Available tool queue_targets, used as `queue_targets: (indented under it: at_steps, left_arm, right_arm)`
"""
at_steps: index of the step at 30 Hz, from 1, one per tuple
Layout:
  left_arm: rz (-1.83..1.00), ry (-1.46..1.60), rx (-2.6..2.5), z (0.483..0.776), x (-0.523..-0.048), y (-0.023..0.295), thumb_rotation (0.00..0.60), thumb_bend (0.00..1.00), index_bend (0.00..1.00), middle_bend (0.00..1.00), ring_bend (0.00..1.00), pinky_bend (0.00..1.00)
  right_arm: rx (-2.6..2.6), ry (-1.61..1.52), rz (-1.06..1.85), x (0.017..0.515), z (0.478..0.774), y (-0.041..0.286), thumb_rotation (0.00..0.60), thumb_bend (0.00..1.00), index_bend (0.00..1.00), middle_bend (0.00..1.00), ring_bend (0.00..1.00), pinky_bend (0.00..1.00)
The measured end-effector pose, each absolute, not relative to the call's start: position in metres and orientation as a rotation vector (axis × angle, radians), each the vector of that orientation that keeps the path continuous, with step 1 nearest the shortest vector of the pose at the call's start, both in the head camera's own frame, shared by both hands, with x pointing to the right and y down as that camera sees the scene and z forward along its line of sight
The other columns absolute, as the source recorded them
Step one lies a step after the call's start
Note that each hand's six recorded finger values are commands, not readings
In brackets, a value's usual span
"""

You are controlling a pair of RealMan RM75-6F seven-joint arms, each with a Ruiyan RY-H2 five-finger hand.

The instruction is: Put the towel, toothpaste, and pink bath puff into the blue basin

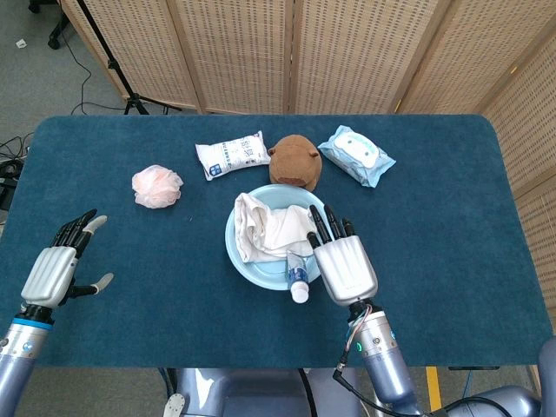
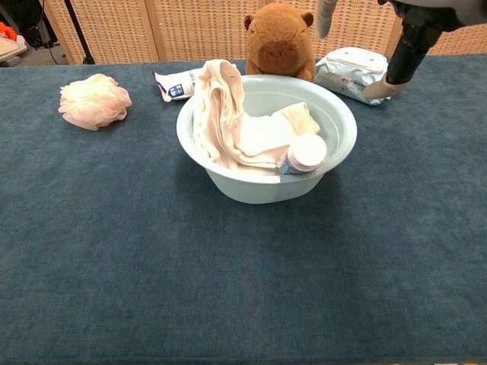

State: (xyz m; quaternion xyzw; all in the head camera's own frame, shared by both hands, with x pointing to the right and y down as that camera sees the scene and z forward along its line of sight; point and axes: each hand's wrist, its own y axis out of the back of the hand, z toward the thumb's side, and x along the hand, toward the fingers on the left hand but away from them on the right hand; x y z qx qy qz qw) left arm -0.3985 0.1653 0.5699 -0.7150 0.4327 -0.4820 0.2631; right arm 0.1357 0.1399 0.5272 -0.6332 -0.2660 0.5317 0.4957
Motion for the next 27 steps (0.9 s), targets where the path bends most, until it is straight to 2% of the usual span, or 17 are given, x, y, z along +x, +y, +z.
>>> queue_targets:
  at_steps: [15,27]
  left_arm:
    - [-1.317,1.16,-1.925,0.573,-0.398,0.165,0.6,0.25,0.02,0.0,0.0,0.07]
    - [-1.339,1.132,-1.899,0.578,-0.395,0.166,0.6,0.25,0.02,0.0,0.0,0.07]
  right_arm:
    - [-1.479,-0.682,1.34,0.162,0.53,0.131,0.6,0.21,0.26,0.02,0.0,0.17]
    - [-1.455,-0.834,1.44,0.227,0.534,0.123,0.6,0.21,0.24,0.02,0.0,0.14]
